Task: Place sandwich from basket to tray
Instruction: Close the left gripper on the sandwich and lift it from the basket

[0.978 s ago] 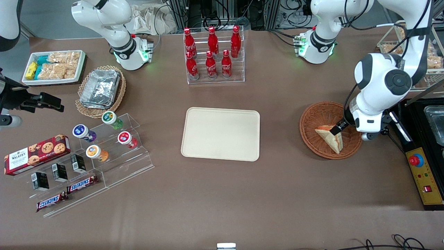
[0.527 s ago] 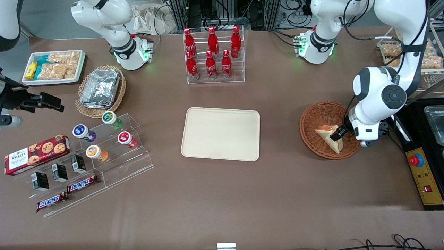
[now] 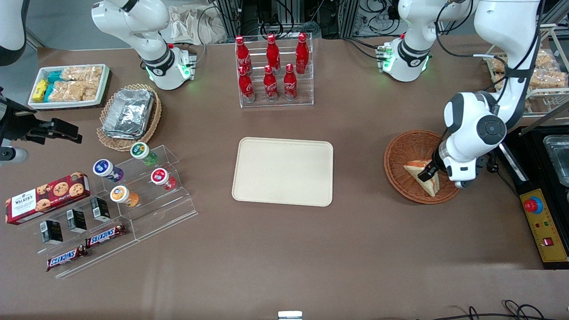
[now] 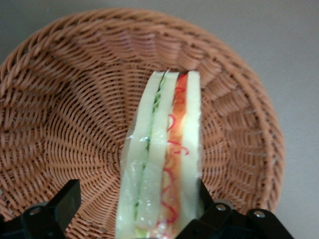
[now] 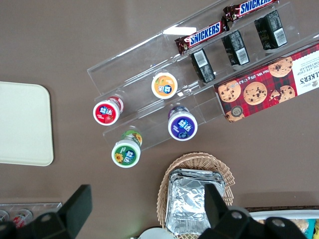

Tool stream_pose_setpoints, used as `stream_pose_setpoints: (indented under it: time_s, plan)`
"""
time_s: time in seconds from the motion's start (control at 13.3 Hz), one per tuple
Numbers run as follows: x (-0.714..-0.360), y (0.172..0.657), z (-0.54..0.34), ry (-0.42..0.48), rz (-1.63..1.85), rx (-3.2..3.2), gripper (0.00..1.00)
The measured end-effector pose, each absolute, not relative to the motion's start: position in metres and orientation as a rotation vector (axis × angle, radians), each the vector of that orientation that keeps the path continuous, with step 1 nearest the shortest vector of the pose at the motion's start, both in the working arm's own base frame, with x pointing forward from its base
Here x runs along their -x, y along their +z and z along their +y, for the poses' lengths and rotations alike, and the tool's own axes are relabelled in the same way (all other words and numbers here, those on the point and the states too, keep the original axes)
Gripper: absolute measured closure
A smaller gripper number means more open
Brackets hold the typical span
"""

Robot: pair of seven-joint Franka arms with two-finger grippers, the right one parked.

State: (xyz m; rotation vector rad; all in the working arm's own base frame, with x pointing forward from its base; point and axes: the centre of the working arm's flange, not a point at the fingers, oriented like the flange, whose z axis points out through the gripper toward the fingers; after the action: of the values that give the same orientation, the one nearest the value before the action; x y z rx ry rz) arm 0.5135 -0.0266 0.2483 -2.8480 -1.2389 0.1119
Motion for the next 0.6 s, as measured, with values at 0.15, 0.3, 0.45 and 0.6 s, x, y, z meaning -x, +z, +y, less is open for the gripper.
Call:
stream_pose_setpoints:
  time_s: [0.15,0.3,0.45,0.6]
  plan:
    - [-0.511,0.246,-0.027,0.115,-1.228,2.846,0.15]
    - [-0.512,0.247,-0.028,0.107,-1.222,2.851,0.39]
    - [-0.516,0.254,-0.033,0.086,-1.199,2.862,0.57]
    - [-0.526,0.273,-0.035,0.123,-1.161,2.848,0.64]
